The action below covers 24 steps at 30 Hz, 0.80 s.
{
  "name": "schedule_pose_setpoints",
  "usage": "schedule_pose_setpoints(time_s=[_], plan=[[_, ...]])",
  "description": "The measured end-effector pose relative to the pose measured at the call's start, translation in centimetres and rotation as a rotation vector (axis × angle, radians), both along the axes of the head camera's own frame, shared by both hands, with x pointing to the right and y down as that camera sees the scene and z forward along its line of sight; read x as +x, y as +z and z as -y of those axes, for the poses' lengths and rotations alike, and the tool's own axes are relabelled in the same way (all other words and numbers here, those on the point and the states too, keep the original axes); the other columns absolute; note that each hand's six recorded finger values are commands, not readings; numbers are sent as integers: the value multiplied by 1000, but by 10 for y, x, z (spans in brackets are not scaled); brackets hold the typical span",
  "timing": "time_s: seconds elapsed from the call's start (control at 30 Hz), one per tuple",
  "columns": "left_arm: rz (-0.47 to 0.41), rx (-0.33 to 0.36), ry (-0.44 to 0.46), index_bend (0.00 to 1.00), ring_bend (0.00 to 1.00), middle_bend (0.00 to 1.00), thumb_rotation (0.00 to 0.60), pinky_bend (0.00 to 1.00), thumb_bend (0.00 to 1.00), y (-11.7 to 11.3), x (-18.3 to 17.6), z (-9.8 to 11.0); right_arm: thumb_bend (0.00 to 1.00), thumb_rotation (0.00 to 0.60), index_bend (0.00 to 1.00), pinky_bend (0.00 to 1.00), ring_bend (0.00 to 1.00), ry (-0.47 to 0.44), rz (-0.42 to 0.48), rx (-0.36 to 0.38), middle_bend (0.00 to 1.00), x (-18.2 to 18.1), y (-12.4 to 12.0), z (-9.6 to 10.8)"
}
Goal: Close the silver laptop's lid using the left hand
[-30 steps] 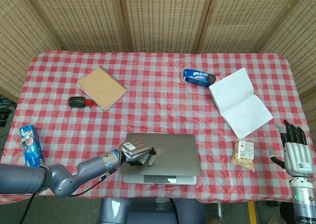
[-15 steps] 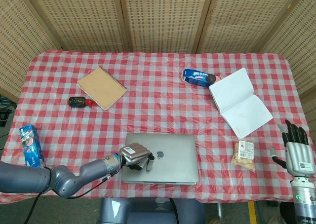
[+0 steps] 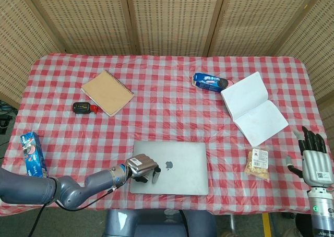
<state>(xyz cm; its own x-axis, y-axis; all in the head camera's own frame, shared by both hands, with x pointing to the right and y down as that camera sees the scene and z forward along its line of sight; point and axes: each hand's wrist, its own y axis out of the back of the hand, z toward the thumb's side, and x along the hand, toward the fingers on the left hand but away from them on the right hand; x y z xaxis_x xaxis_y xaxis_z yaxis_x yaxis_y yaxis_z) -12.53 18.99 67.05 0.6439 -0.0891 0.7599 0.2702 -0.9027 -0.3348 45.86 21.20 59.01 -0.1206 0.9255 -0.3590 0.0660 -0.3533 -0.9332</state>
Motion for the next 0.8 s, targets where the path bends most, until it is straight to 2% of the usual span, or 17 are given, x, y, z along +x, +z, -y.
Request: schedule_pose_setpoints(time_s=[0.33,0.47,0.5,0.6,0.67,0.8], plan=[[39,-14,24,481,387,380,600,441,1000,9,-9,-8,627,600,0,0,0,-3,5,-4,0,-3,0,-1],[29,-5,0,393,312,289,600,388,999,6,-11,-6,625,600,0,0,0,-12,7,5,0,-4,-2,0],[23,-1,-9,360,279,249,600,364,976,5,-11,-5,625,600,0,0,0,-13,8,7,0,-5,-2,0],[-2,36,-36,219,150,92,600,273,793,-4,-13,3,623,600,0,0,0,-21,11,14,0,-7,-4,0],[-21,79,-54,107,35,5,600,172,702,-13,-16,11,622,600,0,0,0,-24,14,16,0,-8,-5,0],[-62,150,-126,6,0,0,600,36,597,-36,-26,22,618,600,0,0,0,-36,20,21,0,-11,-7,-1]])
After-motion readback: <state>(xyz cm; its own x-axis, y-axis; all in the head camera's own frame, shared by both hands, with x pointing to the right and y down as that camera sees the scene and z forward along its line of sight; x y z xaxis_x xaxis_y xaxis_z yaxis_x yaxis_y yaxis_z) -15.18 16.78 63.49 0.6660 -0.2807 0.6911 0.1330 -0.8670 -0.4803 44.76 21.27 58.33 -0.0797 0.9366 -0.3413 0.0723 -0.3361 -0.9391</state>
